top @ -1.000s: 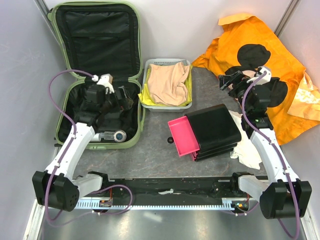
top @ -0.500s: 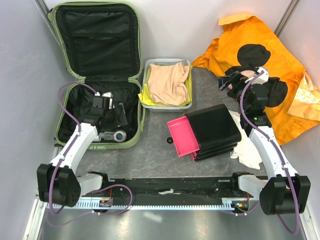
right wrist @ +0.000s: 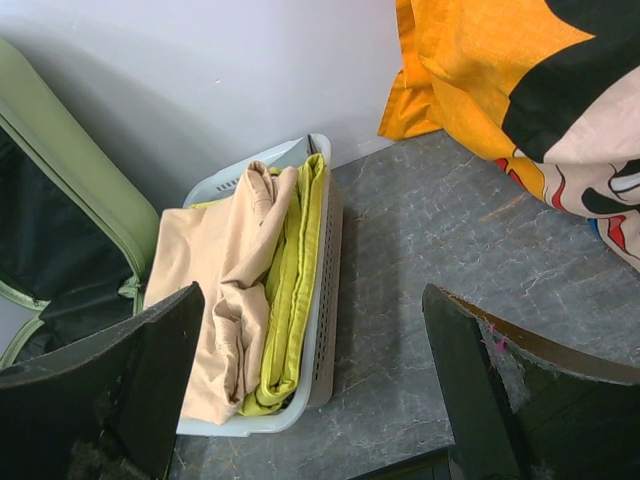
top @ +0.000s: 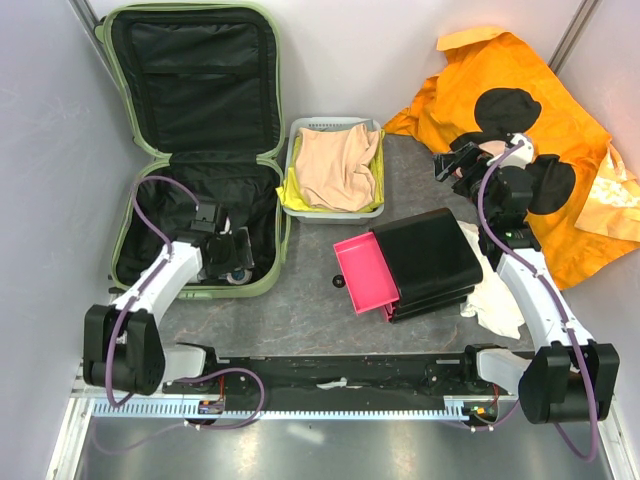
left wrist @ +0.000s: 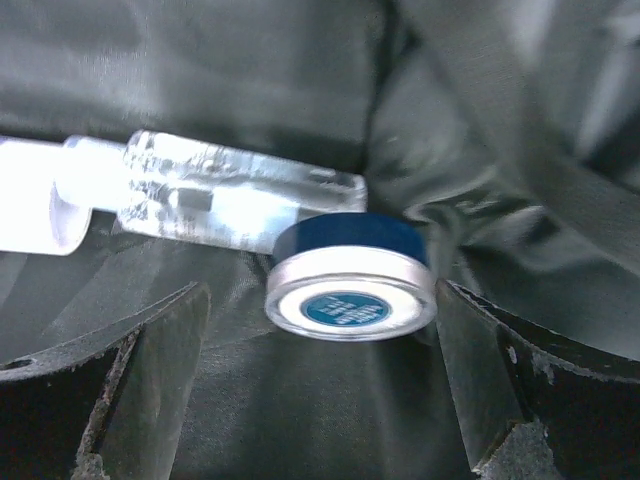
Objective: Open, take out, and arrange the luggage
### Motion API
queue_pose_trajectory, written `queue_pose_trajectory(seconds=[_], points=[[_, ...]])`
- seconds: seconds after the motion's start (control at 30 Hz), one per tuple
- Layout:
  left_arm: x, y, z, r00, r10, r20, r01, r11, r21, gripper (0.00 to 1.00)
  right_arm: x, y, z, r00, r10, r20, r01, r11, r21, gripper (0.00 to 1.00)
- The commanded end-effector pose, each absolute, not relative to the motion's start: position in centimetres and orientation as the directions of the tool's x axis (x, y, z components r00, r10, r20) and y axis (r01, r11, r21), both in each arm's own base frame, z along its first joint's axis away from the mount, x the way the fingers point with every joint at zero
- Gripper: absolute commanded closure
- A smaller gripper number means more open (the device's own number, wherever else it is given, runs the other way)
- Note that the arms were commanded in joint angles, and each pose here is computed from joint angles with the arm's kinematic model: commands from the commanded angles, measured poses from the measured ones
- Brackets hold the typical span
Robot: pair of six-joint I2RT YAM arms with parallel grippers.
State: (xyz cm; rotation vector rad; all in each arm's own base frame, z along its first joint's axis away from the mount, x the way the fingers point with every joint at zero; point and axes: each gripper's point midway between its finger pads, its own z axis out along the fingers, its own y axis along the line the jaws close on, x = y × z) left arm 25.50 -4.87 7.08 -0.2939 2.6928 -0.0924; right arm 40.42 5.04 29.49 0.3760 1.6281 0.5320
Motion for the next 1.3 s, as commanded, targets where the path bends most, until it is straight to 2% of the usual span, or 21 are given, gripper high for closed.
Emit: queue_pose_trajectory(seconds=[0.0,0.1,0.17,0.2,0.23,0.3,0.33,0.37,0.6,0.87,1.0,1.13,1.27], points=[[24.3,-4.2,4.9,-0.912,-0.255,-0.321,-0.25,0.967,-0.06,0.01,40.7,5.4,31.6,-0.079,0.535,-0.841,-0.115,0.833,0.541,0.02],[23.8,-5.0,3.7,-0.929,-0.252,-0.272,-0.237,0.967,-0.089,0.06,40.7,5.4,31.6,-0.079,0.536,-0.84,-0.114,0.833,0.542,0.02],[23.9,-5.4,3.6,-0.933,-0.243,-0.264,-0.223,0.969,-0.105,0.17,40.8,5.2,31.6,-0.076,0.535,-0.841,-0.109,0.834,0.541,0.02],[24.1,-5.4,3.7,-0.932,-0.239,-0.272,-0.217,0.97,-0.109,0.23,40.8,5.2,31.6,-0.073,0.536,-0.841,-0.108,0.834,0.54,0.02],[24.1,-5.4,3.9,-0.931,-0.235,-0.28,-0.212,0.971,-0.11,0.38,40.8,5.1,31.6,-0.073,0.536,-0.841,-0.106,0.835,0.541,0.02],[24.4,-5.4,4.6,-0.923,-0.232,-0.307,-0.204,0.972,-0.12,0.52,40.8,5.1,31.5,-0.075,0.536,-0.841,-0.105,0.835,0.541,0.02],[24.9,-5.5,6.0,-0.908,-0.227,-0.353,-0.191,0.972,-0.135,0.61,40.8,5.1,31.5,-0.075,0.536,-0.841,-0.105,0.835,0.541,0.02],[25.3,-5.5,6.9,-0.897,-0.226,-0.38,-0.184,0.972,-0.145,0.64,40.8,5.1,31.5,-0.075,0.534,-0.842,-0.103,0.836,0.54,0.02],[27.4,-5.0,17.8,-0.727,-0.218,-0.651,-0.121,0.974,-0.192,0.69,40.9,5.4,31.4,-0.079,0.554,-0.829,-0.111,0.821,0.56,0.02],[27.2,-5.6,19.8,-0.718,-0.195,-0.668,-0.068,0.975,-0.211,0.72,40.7,5.7,31.6,-0.082,0.564,-0.822,-0.129,0.811,0.57,0.02],[27.0,-9.2,21.4,-0.712,-0.181,-0.679,0.1,0.931,-0.352,0.76,40.4,5.5,31.8,-0.072,0.563,-0.824,-0.125,0.814,0.567,0.02],[26.1,-13.4,24.6,-0.698,-0.187,-0.691,0.284,0.813,-0.508,0.81,40.3,5.4,32.0,-0.064,0.564,-0.823,-0.125,0.814,0.568,0.02],[24.7,-16.7,26.6,-0.696,-0.139,-0.704,0.39,0.75,-0.534,0.85,40.3,5.5,32.0,-0.064,0.568,-0.82,-0.127,0.811,0.571,0.02]])
